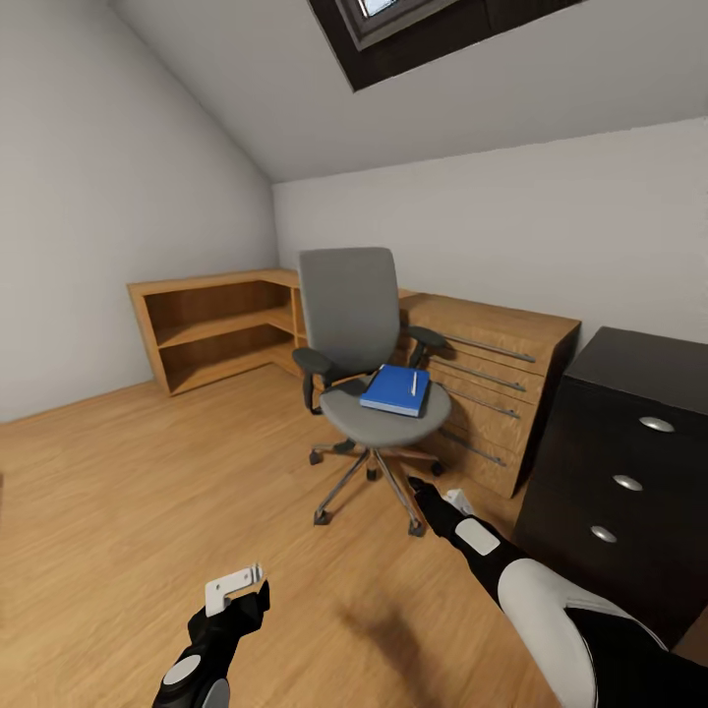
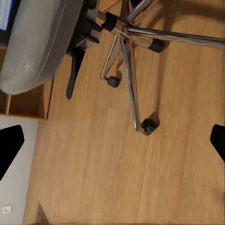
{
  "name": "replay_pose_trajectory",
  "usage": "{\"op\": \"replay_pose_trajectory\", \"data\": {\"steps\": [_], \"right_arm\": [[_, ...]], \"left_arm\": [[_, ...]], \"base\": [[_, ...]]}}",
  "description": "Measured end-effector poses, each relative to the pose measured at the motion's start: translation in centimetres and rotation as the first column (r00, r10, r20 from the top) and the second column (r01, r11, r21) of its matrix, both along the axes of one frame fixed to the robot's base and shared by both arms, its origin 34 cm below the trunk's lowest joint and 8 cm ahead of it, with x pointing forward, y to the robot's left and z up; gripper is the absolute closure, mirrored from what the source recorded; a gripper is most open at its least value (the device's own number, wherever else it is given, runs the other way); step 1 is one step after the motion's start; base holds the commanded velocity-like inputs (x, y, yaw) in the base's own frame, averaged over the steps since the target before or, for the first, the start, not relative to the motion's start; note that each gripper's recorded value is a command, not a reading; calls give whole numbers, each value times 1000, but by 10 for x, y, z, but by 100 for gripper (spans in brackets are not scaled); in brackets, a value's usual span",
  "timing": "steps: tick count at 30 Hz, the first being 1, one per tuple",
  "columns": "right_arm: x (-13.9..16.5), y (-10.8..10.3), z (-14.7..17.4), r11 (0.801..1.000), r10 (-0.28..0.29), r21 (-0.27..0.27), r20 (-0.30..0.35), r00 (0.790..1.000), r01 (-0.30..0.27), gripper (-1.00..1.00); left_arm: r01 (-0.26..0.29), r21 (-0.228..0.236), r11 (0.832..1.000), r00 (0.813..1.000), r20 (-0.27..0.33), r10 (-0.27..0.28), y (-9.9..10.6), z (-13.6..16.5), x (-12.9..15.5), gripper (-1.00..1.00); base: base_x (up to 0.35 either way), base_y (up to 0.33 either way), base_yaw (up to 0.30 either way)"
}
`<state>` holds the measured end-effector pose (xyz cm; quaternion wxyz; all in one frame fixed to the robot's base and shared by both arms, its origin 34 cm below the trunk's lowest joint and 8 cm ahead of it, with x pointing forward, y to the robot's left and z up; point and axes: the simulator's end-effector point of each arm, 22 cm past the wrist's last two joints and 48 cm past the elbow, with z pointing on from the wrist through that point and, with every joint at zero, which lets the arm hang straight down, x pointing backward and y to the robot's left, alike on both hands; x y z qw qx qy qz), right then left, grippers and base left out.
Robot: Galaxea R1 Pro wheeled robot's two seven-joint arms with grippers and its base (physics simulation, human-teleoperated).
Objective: In the bedroom, organize the workspace by keeping the computer under the desk, ensuring the monitor is on the desk, placing the keyboard on the desk next to the monitor, placing the mouse on the desk next to the keyboard, moving the folder from the swivel chair onto the desk next to the mouse, stacking the notebook on top of the folder with the pen on top of the notebook, and positioning the swivel chair next to the desk.
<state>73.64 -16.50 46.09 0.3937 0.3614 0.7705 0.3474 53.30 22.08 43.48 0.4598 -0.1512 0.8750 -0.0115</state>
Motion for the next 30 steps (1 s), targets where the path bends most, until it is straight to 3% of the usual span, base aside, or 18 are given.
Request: {"op": "replay_pose_trajectory", "data": {"steps": [4, 11, 19, 20, 23, 24, 26, 27, 30], "right_arm": [[2, -4, 2, 1000, -13, -19, 14, 1000, 14, -100], [4, -4, 14, 989, 46, -144, 45, 998, -39, -100], [-2, -13, 16, 958, 75, -283, 60, 995, -55, -100], [-14, -11, 0, 935, 117, -339, 29, 993, -100, -100], [-20, -9, -3, 909, 158, -393, 12, 987, -140, -100], [-23, -8, -5, 886, 186, -435, 8, 983, -164, -100], [-27, -8, -6, 860, 212, -475, 4, 977, -185, -100], [-53, -10, -29, 793, 260, -572, 7, 965, -210, -100], [-99, -15, -62, 754, 270, -623, 2, 963, -210, -100]], "left_arm": [[0, -1, 1000, 1000, 3, 0, -1, 1, 0, -100], [27, 3, 1000, 1000, 14, -27, -11, 14, 3, -100], [35, 10, 999, 999, -36, -34, -13, 11, -1, -100], [35, 13, 999, 998, -56, -34, -12, 5, -4, -100], [36, 19, 999, 996, -81, -35, -11, 1, -8, -100], [37, 22, 999, 995, -97, -35, -10, -3, -11, -100], [38, 24, 999, 993, -112, -35, -9, -5, -13, -100], [39, 35, 999, 988, -150, -34, -5, -18, -21, -100], [31, 56, 998, 987, -162, -21, 6, -23, -27, -100]], "base": [[-98, 0, 0], [-9, 0, 0], [-1, 0, 0], [0, 0, 0], [0, 0, 0], [0, 0, 0], [0, 0, 0], [0, 0, 0], [0, 0, 0]]}}
